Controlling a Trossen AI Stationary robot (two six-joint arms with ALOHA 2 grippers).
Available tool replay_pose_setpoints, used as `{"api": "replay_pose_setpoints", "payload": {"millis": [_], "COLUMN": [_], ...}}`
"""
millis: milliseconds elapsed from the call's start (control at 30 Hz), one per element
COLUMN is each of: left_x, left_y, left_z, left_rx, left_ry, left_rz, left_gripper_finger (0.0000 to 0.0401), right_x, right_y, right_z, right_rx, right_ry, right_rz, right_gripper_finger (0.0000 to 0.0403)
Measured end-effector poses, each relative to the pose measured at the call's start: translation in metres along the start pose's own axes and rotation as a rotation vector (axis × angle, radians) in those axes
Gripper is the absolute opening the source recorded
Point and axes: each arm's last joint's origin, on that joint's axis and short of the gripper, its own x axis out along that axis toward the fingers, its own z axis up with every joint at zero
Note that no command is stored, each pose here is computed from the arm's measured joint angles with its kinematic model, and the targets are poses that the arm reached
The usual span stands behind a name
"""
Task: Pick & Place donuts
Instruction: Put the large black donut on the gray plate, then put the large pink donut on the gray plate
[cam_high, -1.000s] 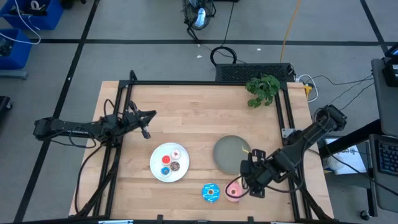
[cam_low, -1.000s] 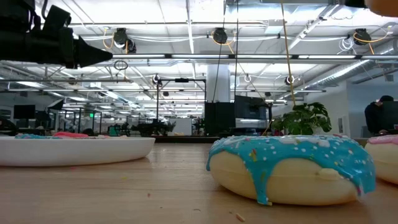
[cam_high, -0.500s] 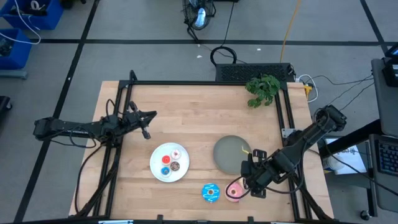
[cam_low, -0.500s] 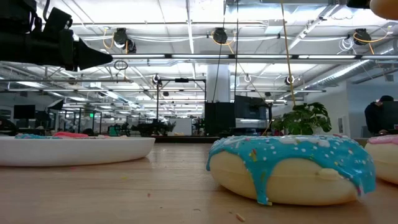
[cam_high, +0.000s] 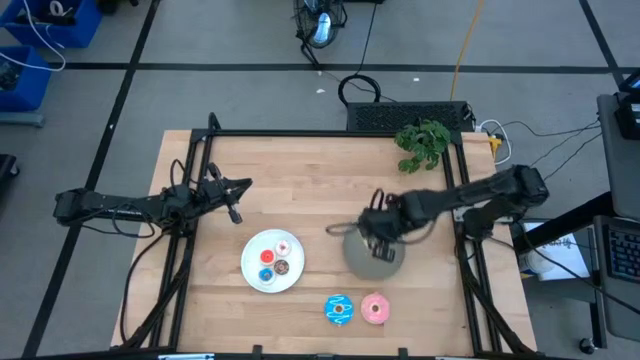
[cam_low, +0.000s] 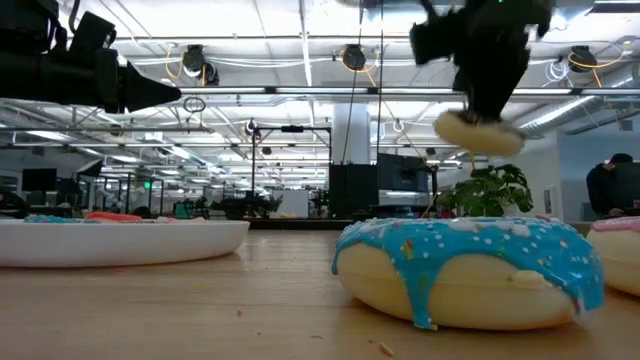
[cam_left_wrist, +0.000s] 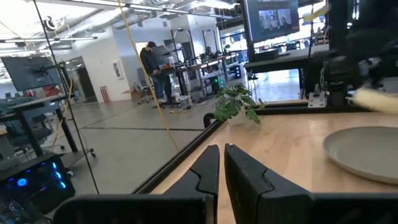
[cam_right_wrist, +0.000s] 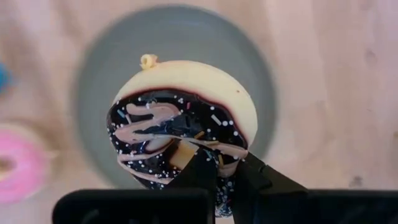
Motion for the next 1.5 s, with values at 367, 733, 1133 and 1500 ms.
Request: {"api": "replay_pose_setpoints", "payload": {"millis": [367,733,1133,1500], "left_x": [0.0,0.0,0.0,0.0], "left_y": [0.0,0.0,0.0,0.0], "left_z": [0.0,0.0,0.0,0.0], "left_rx": [0.021,0.021,0.026,0.025], "left_ry": [0.0,0.0,0.0,0.0], "left_rz": [0.0,0.001,0.0,0.001], "left_gripper_finger": [0.0033,0.0033,0.0033,0.0033], "right_x": [0.066,0.102,0.092,0.045], "right_y": [-0.047,-0.045,-0.042,-0.01], "right_z": [0.002,-0.002,0.007,0.017], "right_rx": [0.087,0.075,0.06,-0.067], "right_ry": [0.056,0.177,0.155,0.131], "right_rz": [0.088,0.074,0.05,-0.045], "right_gripper_finger": [0.0009,0.0027,0.0202,0.0242]}}
